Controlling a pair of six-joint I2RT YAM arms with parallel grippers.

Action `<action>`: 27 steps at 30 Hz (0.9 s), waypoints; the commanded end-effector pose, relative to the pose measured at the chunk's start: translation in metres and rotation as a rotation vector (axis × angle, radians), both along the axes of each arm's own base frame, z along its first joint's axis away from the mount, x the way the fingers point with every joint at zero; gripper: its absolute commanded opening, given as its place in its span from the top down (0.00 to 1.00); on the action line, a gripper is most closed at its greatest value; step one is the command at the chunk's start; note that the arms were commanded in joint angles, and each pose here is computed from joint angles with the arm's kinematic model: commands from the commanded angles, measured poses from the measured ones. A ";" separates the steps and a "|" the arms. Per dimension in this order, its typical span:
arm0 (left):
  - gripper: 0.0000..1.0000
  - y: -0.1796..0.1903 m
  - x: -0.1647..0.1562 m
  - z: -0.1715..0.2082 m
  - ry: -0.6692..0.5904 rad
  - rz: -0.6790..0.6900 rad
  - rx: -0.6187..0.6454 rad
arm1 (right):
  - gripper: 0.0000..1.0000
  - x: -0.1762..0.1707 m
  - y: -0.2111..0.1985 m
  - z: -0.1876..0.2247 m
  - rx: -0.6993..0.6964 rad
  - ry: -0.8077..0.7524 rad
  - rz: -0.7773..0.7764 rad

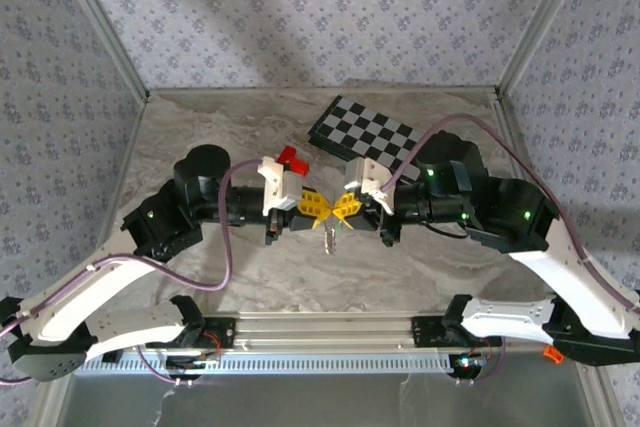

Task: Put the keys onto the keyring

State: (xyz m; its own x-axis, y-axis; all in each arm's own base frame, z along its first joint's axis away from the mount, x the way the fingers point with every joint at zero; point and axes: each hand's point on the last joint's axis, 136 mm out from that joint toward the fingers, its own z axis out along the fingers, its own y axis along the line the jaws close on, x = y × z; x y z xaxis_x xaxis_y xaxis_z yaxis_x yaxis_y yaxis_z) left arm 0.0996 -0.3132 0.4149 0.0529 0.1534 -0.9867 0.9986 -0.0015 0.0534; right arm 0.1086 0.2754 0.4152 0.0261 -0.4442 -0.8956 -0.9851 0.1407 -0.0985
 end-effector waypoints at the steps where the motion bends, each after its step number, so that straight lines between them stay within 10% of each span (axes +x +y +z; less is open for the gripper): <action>1: 0.94 -0.002 -0.006 0.002 -0.018 -0.036 0.016 | 1.00 0.003 -0.002 -0.013 -0.101 -0.025 -0.009; 8: 1.00 -0.004 -0.005 0.005 -0.028 -0.034 0.003 | 1.00 0.001 0.006 -0.021 -0.145 -0.043 0.000; 17: 1.00 0.011 -0.011 0.040 -0.081 -0.005 -0.174 | 0.89 0.004 0.017 0.009 0.142 -0.033 -0.073; 27: 1.00 0.011 -0.016 0.044 -0.057 -0.033 -0.241 | 1.00 -0.004 0.010 0.032 0.283 -0.068 -0.054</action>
